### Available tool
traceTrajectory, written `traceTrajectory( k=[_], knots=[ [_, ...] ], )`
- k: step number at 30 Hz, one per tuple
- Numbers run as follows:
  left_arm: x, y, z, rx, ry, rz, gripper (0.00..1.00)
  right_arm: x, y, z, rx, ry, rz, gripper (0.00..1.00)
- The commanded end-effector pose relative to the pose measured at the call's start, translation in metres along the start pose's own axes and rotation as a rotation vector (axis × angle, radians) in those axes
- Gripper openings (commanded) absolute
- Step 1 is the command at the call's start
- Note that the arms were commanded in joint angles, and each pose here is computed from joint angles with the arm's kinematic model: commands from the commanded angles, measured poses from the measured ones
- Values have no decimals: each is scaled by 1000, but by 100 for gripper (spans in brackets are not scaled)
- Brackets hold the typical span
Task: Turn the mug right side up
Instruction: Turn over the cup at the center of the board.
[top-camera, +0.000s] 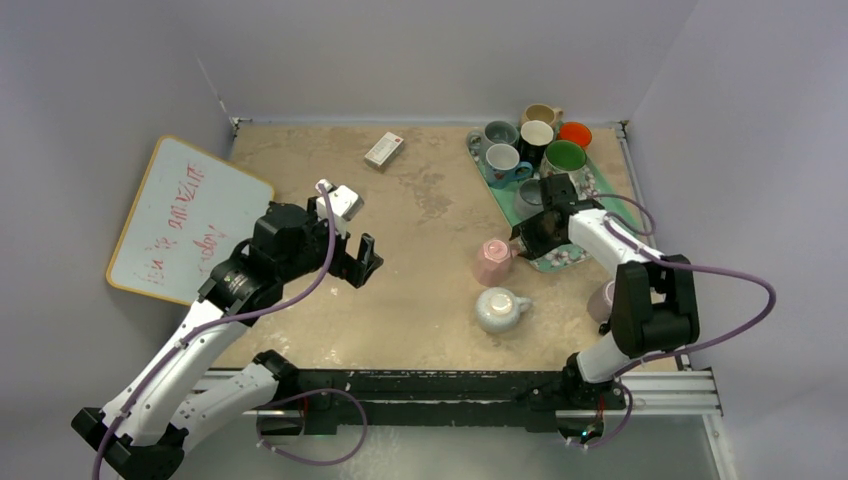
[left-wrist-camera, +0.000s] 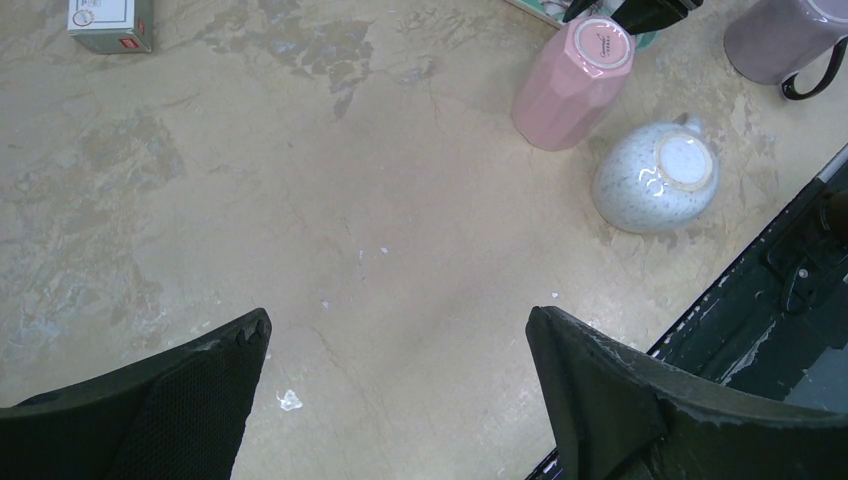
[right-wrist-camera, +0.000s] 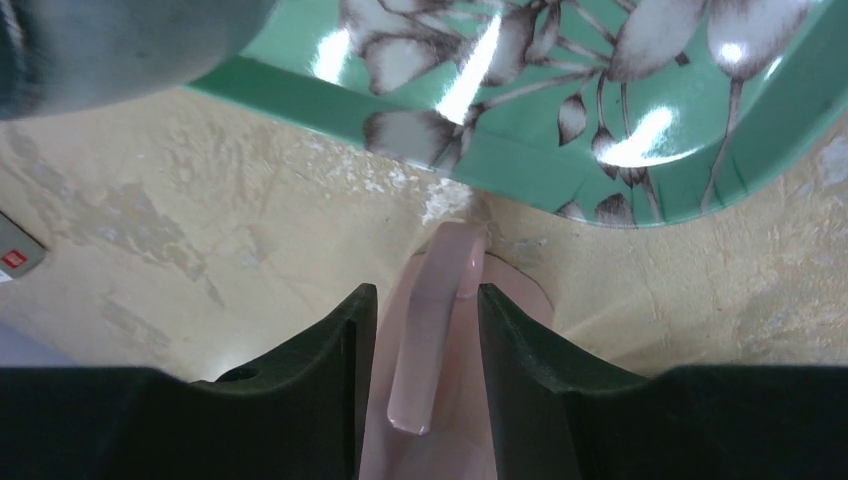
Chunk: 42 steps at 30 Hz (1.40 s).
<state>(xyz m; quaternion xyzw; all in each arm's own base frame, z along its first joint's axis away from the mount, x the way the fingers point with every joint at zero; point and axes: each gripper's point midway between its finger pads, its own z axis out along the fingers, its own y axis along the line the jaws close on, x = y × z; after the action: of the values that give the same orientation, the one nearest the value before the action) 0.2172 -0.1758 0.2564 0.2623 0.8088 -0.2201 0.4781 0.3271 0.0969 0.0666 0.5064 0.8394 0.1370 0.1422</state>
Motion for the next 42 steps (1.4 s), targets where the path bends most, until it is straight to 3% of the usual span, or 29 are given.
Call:
traceTrajectory(
  k=[1, 10, 25, 34, 42],
  knots=[
    [-14, -2, -5, 8, -52, 4, 100, 10, 9, -10, 12, 18, 37, 45],
    [-14, -3, -6, 13, -54, 4, 100, 26, 14, -3, 38, 67, 14, 46],
    [-14, -2, -5, 10, -54, 4, 100, 37, 23, 0, -22, 71, -28, 19],
    [-13, 2, -4, -12, -49, 0, 100, 50, 59, -6, -205, 93, -146, 0],
    [-9, 28, -7, -170, -19, -25, 100, 68, 97, -22, -396, 90, -323, 0]
  ],
)
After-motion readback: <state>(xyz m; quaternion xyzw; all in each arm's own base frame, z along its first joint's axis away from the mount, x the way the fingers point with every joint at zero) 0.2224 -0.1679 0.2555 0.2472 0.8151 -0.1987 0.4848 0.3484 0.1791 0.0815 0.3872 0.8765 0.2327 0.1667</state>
